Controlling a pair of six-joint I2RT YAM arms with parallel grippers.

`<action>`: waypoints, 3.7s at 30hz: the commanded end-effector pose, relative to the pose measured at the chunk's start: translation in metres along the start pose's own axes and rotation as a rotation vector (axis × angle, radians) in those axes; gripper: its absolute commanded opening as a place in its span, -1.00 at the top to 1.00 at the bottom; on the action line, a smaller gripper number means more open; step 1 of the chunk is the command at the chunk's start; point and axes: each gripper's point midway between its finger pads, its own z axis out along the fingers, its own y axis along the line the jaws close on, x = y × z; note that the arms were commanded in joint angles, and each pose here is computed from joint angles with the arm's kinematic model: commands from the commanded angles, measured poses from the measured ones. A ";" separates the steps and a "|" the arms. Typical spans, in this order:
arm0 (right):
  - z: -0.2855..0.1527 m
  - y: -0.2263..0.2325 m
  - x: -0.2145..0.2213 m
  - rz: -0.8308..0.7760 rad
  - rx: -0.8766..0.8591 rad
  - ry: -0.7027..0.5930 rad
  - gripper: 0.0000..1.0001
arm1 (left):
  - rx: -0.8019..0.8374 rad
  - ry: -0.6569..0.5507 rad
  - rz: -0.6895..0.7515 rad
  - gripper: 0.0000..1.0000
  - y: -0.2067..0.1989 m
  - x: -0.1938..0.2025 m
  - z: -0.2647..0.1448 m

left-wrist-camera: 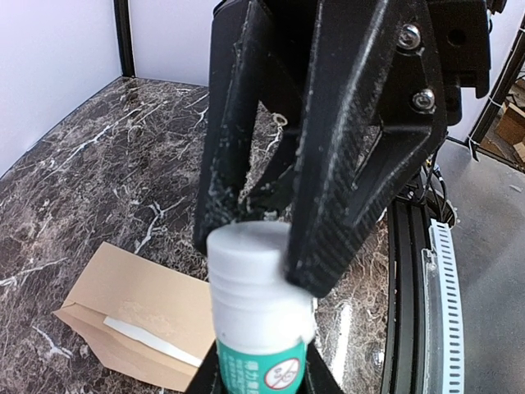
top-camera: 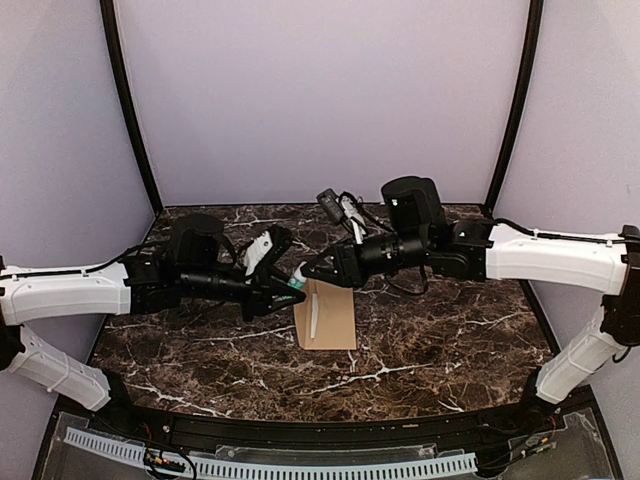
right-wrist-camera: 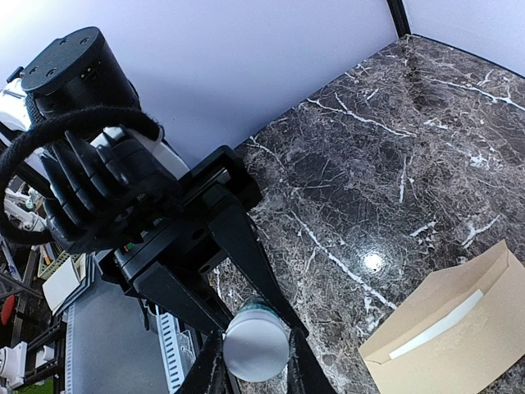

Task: Place the letter into the envelope and seal it
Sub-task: Open the solid glue cap from the solid glue, then place the solid glue cap at the center of the board, then unscrew the solid glue.

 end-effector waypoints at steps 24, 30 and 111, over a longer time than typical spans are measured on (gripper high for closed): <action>-0.075 -0.050 -0.031 -0.012 0.331 -0.178 0.81 | -0.133 -0.008 -0.060 1.00 0.024 -0.009 -0.011; -0.089 -0.112 0.019 0.042 0.595 -0.124 0.79 | -0.322 -0.240 -0.370 1.00 0.095 -0.040 -0.060; 0.008 0.077 -0.056 -0.066 -0.364 -0.273 -0.07 | 0.351 -0.724 -0.261 0.98 -0.018 -0.152 -0.079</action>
